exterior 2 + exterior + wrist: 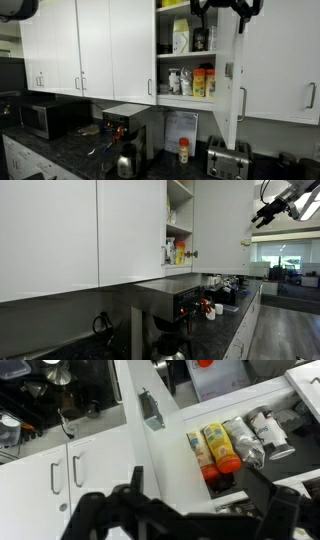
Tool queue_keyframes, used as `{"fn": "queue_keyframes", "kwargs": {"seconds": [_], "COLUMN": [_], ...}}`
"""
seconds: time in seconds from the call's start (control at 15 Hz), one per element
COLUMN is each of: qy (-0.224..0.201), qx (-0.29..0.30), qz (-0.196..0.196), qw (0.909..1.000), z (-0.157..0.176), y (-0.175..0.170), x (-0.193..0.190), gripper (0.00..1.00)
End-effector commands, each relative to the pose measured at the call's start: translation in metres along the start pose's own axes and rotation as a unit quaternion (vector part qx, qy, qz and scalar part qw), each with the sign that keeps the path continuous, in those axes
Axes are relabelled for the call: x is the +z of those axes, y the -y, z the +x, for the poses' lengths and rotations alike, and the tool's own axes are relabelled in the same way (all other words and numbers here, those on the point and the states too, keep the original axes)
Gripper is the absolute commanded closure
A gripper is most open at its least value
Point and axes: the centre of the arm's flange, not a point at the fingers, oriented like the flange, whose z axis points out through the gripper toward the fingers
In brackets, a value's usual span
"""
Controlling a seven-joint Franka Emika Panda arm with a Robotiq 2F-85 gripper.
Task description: Close the right cabinet door
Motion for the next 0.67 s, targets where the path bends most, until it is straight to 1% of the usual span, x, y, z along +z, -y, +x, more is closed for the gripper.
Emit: {"fn": "queue_keyframes", "kwargs": {"seconds": [0.0, 0.27, 0.47, 0.6], "qy": [-0.004, -0.008, -0.006, -0.001], "qx": [-0.015, -0.020, -0.029, -0.035], "qz": [0.003, 0.006, 0.030, 0.052], "qw": [0.9999, 0.9998, 0.9991, 0.9980], "z": [0.018, 0.022, 0.024, 0.024], "y": [-0.029, -0.042, -0.046, -0.047], "x": [0.003, 0.008, 0.013, 0.017], "gripper": [0.00, 0.00, 0.00, 0.00]}}
